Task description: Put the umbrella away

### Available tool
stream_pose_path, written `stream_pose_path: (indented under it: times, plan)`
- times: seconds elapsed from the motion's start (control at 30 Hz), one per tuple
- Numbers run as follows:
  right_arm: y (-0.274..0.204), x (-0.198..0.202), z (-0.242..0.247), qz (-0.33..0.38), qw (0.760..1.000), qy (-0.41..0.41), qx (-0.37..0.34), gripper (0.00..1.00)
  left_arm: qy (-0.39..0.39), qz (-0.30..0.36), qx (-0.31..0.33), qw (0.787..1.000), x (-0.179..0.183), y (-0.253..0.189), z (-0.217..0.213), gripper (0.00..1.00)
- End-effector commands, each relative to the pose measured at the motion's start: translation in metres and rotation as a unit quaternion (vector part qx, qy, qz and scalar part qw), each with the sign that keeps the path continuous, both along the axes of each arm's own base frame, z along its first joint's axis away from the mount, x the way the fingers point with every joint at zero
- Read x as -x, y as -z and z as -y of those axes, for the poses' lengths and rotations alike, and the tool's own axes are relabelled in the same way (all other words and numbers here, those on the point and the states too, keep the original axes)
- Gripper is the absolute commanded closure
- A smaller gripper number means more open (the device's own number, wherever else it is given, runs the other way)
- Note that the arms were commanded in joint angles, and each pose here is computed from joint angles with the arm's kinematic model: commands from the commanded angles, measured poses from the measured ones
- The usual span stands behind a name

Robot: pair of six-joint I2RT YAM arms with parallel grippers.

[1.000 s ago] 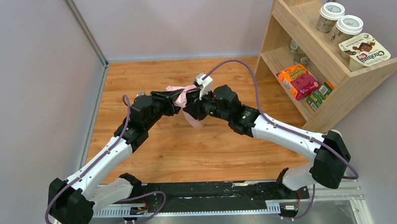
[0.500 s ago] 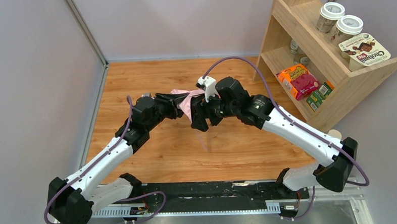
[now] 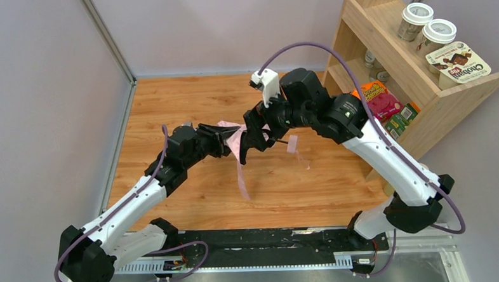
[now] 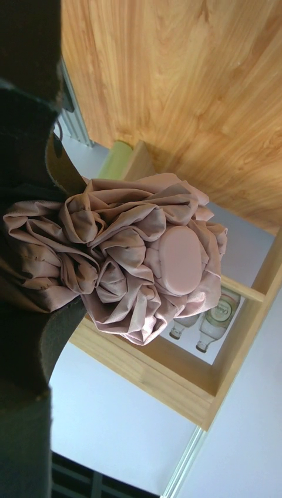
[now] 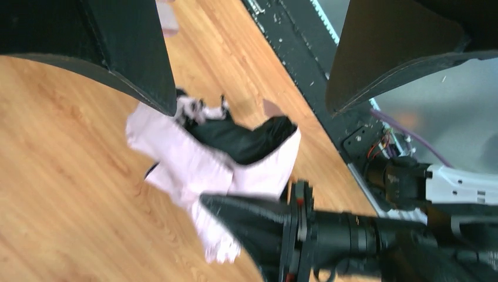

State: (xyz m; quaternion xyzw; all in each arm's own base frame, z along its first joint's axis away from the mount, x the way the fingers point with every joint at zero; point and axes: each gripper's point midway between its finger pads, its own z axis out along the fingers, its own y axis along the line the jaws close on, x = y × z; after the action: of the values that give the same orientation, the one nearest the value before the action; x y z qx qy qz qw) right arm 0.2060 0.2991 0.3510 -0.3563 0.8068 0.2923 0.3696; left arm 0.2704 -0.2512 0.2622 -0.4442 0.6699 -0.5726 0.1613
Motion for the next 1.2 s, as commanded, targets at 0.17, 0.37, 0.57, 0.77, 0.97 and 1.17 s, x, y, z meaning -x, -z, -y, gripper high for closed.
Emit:
stream_pose_path:
  times: [0.17, 0.37, 0.57, 0.77, 0.97, 1.17]
  plan:
    - [0.014, -0.026, -0.052, 0.05, 0.996, -0.017, 0.067, 0.0, 0.016, 0.024, -0.003, 1.0, 0.01, -0.013, -0.001, 1.0]
    - [0.053, -0.044, -0.044, 0.092, 0.986, -0.013, 0.137, 0.0, 0.024, 0.017, -0.009, 1.0, 0.013, -0.01, 0.0, 1.0]
    - [0.088, -0.039, -0.041, 0.071, 0.985, -0.033, 0.152, 0.13, 0.037, 0.016, -0.01, 0.999, 0.017, -0.01, 0.002, 1.0]
    - [0.093, -0.025, -0.04, 0.035, 0.992, -0.063, 0.101, 0.3, 0.051, 0.014, -0.001, 0.999, 0.02, -0.006, 0.006, 1.0]
    - [0.105, -0.021, -0.045, 0.032, 0.993, -0.089, 0.068, 0.16, 0.073, 0.019, 0.02, 0.997, 0.024, -0.009, 0.014, 1.0]
    - [0.134, -0.039, -0.049, 0.046, 0.989, -0.084, 0.111, 0.17, 0.081, 0.012, -0.011, 0.997, 0.025, 0.002, 0.013, 1.0]
